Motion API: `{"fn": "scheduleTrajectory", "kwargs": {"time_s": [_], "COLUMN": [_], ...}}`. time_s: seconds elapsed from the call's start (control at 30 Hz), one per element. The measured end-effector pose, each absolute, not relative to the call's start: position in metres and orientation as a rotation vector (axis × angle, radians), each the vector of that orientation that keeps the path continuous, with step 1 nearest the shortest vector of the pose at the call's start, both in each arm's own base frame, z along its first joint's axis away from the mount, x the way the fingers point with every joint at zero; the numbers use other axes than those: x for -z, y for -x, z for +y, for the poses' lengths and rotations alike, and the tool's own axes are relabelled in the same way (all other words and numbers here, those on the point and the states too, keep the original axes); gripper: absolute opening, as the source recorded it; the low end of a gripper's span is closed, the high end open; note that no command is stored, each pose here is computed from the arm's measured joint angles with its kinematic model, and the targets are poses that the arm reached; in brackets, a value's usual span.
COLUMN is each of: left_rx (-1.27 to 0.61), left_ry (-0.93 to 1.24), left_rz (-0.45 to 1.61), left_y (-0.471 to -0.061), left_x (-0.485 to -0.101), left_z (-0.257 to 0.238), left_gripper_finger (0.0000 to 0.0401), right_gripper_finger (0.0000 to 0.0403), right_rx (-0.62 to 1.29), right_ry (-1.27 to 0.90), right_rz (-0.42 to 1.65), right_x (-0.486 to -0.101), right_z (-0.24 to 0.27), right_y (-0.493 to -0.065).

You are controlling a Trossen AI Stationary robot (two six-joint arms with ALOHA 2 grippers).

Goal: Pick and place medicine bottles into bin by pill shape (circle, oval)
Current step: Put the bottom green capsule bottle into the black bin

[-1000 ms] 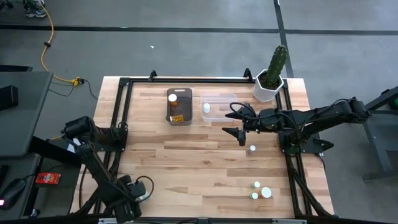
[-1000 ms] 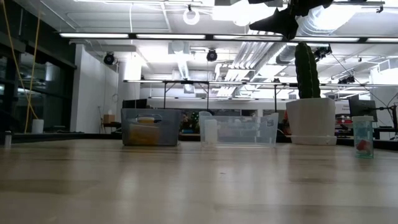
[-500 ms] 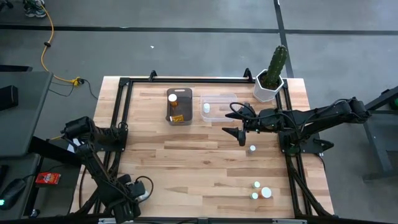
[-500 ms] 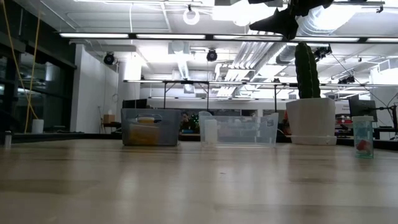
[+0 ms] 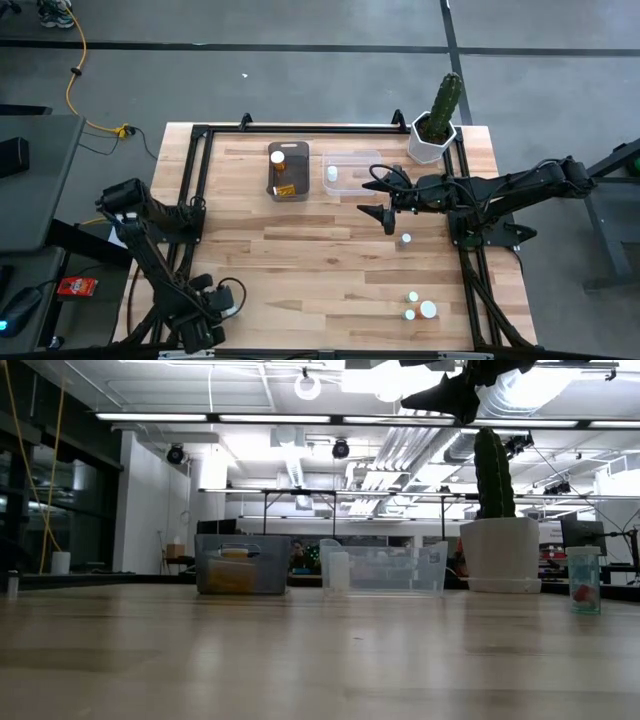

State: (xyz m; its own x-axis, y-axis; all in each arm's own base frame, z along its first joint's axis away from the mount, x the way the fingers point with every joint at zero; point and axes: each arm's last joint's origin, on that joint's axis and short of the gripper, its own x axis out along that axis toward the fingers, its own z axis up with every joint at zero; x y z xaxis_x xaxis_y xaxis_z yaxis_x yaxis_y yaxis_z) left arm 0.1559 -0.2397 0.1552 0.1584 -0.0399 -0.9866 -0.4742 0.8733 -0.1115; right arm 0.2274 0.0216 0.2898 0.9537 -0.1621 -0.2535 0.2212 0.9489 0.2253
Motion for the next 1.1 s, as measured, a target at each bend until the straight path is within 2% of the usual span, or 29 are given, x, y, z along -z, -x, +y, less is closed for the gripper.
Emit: {"fn": "scheduleTrajectory", "kwargs": {"time_s": [0.23, 0.4, 0.5, 0.7, 0.83, 0.93, 1.1], "left_rx": [-0.206, -0.258, -0.332, -0.474, -0.538, -0.481, -0.218], "left_ry": [0.390, 0.351, 0.344, 0.313, 0.265, 0.207, 0.082], "left_rz": [1.372, 1.299, 1.115, 0.574, 0.374, 0.325, 0.216], "left_y": [-0.142, -0.129, -0.132, -0.152, -0.172, -0.190, -0.222], "left_x": [-0.200, -0.232, -0.249, -0.286, -0.309, -0.326, -0.349], "left_z": [-0.218, -0.185, -0.163, -0.123, -0.099, -0.085, -0.059], "left_gripper_finger": [0.0090, 0.0090, 0.0090, 0.0090, 0.0090, 0.0090, 0.0090], "right_gripper_finger": [0.0317, 0.0317, 0.0317, 0.0317, 0.0317, 0.0317, 0.0317], "right_rx": [0.197, 0.197, 0.197, 0.197, 0.197, 0.196, 0.184], "right_ry": [-0.255, -0.255, -0.255, -0.256, -0.256, -0.256, -0.257], "right_rz": [0.235, 0.235, 0.235, 0.234, 0.233, 0.232, 0.219], "right_x": [-0.290, -0.290, -0.290, -0.290, -0.290, -0.290, -0.291], "right_z": [0.022, 0.022, 0.022, 0.022, 0.022, 0.022, 0.022], "right_y": [-0.227, -0.227, -0.227, -0.227, -0.227, -0.227, -0.228]}}
